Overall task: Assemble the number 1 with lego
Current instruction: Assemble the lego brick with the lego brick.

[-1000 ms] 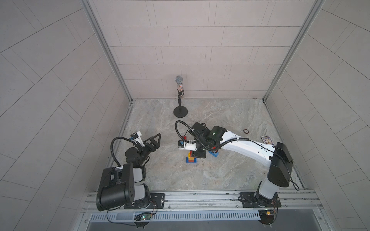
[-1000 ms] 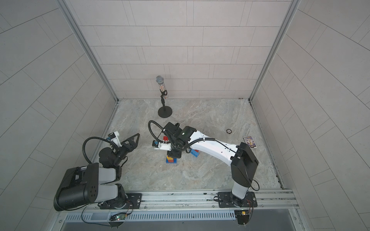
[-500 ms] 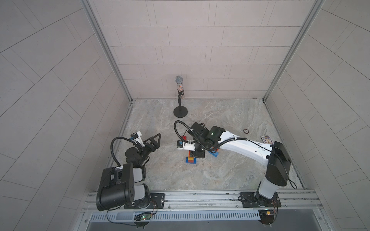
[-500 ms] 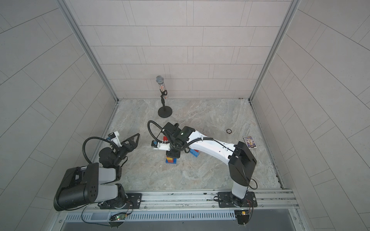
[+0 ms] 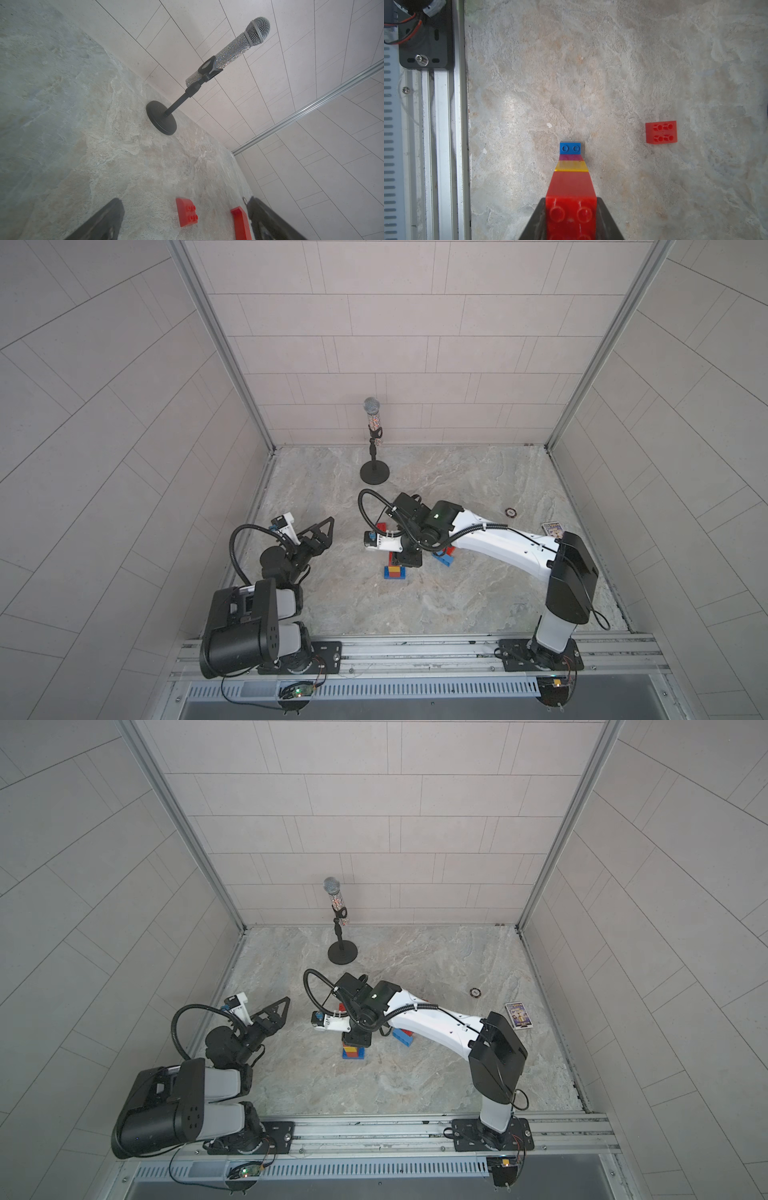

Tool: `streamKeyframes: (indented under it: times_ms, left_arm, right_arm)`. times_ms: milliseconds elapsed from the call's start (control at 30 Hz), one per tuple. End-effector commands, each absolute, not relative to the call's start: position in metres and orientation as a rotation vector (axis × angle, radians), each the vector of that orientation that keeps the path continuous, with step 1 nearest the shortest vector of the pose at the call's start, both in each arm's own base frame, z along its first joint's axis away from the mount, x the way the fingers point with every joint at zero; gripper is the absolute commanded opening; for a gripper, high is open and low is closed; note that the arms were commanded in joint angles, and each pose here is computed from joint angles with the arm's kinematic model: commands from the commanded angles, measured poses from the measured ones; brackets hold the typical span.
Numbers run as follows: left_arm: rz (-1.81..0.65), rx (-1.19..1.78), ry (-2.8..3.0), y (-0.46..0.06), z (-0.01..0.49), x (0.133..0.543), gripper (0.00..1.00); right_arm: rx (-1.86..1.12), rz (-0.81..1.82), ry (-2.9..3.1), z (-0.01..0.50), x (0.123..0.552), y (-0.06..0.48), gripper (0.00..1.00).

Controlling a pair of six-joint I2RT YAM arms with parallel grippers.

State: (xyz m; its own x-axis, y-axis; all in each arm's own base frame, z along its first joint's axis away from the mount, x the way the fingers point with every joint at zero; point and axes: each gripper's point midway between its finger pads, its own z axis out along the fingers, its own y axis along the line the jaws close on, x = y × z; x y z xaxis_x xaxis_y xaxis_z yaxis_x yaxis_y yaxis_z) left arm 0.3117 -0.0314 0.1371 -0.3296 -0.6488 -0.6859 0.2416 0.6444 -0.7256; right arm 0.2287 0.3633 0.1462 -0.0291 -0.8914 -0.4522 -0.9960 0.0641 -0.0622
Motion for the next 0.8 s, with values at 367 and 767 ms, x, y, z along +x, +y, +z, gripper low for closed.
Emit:
streamKeyframes:
  times_ms: [367, 767]
  left_arm:
    - [-0.939, -0.293, 1.639, -0.033, 0.150, 0.314, 1.00]
    - [-0.938, -0.295, 1.639, -0.033, 0.150, 0.314, 1.00]
  right_arm:
    - [-2.144, 0.396, 2.193, 0.073, 0.195, 0.336, 0.00]
    - [-2.210, 0.419, 2.323, 0.029, 0.182, 0.325, 0.00]
